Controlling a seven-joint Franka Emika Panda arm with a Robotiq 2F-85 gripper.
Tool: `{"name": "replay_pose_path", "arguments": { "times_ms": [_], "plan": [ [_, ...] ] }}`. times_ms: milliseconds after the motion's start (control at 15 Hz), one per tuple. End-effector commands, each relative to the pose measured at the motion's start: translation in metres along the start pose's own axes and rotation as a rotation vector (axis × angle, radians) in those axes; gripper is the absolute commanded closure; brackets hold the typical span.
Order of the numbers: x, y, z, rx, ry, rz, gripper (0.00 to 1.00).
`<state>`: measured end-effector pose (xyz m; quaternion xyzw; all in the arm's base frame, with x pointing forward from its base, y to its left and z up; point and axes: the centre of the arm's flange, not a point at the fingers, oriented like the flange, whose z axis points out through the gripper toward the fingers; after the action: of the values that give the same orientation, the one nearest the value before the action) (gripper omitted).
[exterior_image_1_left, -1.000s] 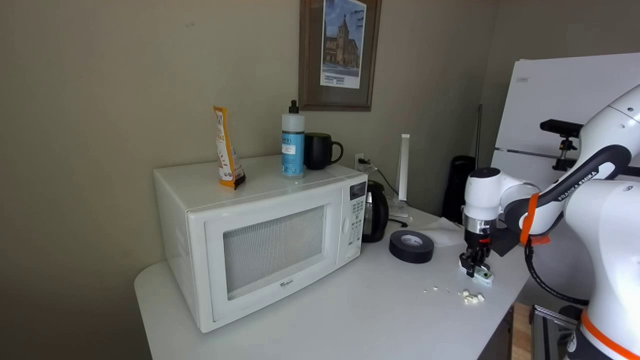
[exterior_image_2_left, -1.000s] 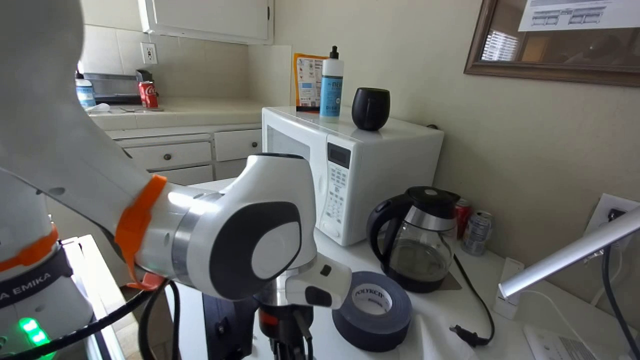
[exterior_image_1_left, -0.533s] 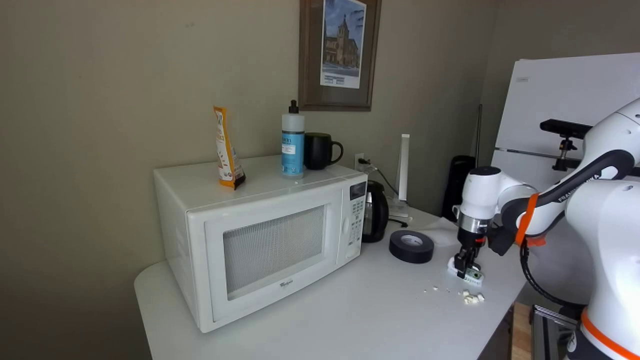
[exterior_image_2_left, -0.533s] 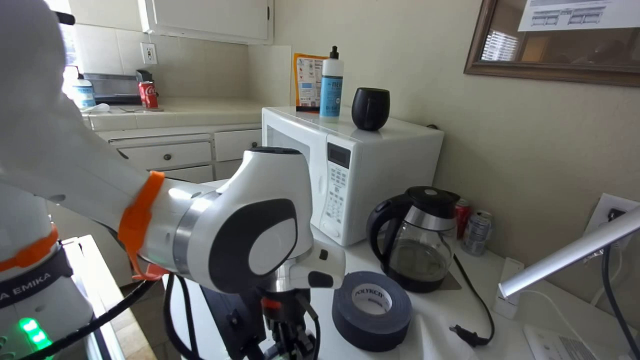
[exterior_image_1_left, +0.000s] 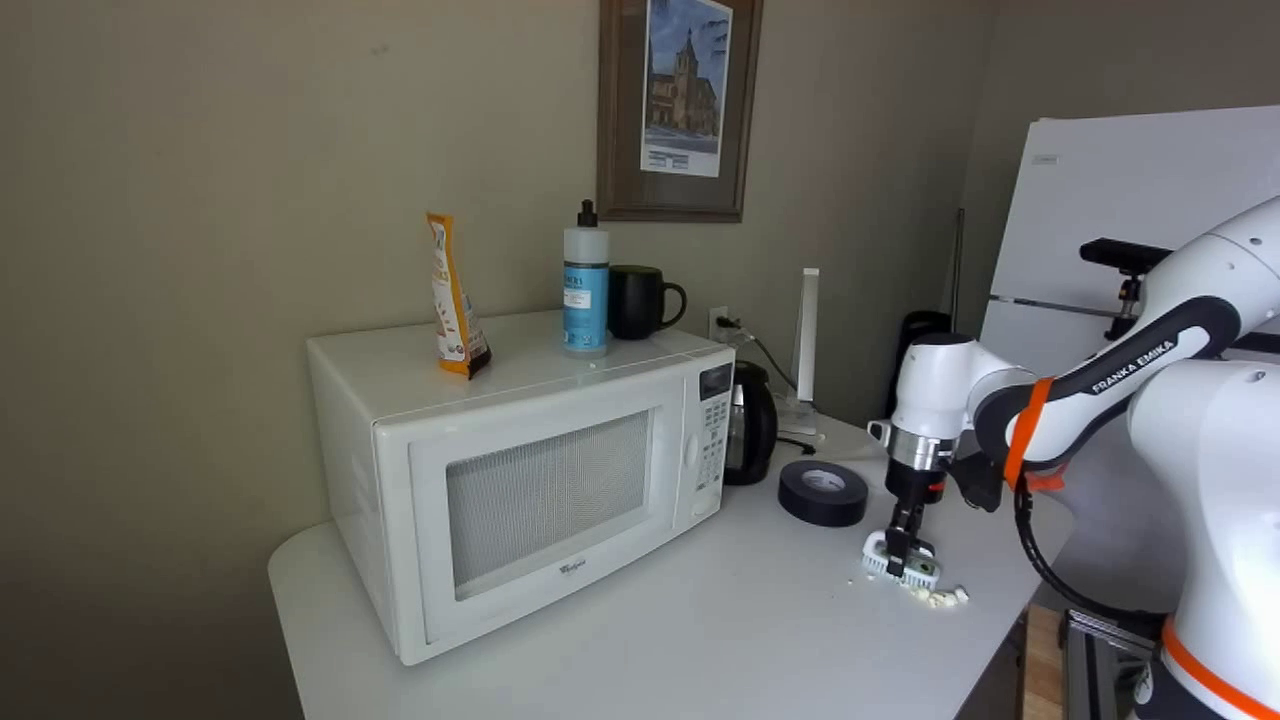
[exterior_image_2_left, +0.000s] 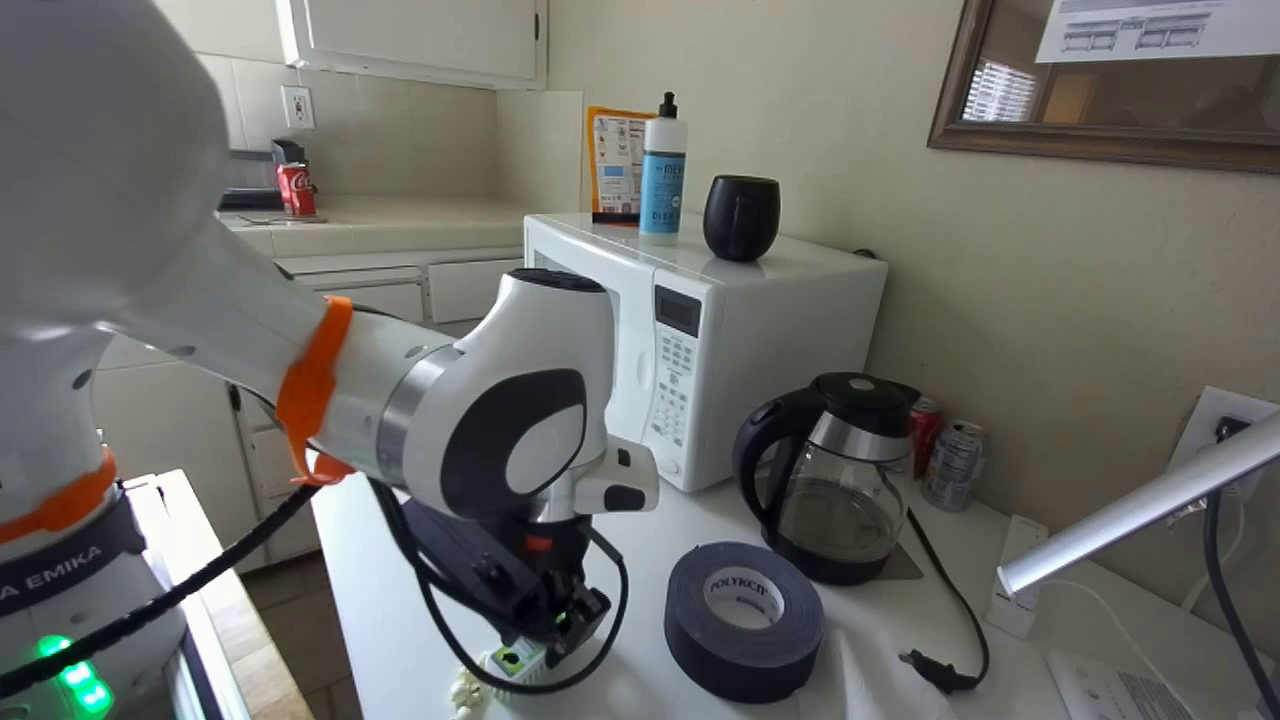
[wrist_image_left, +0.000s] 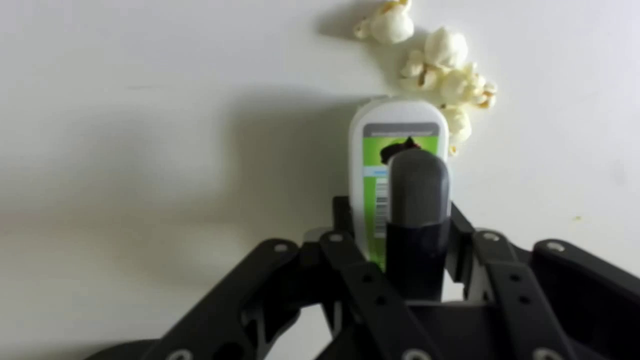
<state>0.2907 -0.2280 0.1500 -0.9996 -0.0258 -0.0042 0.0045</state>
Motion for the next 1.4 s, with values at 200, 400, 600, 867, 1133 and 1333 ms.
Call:
{"name": "replay_pose_path", "arguments": {
  "times_ms": [200, 400, 600, 867, 1133, 1333],
  "plan": [
    [0.052, -0.044, 0.014, 0.058, -0.094, -0.092, 0.82],
    [0.061, -0.05, 0.006, 0.036, -0.098, -0.091, 0.82],
    [0.033, -0.038, -0.034, -0.032, -0.025, -0.037, 0.82],
    [0.009, -0.039, -0.068, -0.103, 0.026, -0.031, 0.82],
    [0.015, -0.03, -0.065, -0.104, 0.034, 0.001, 0.82],
    [0.011, -0.028, -0.066, -0.112, 0.033, 0.007, 0.57]
  ]
}}
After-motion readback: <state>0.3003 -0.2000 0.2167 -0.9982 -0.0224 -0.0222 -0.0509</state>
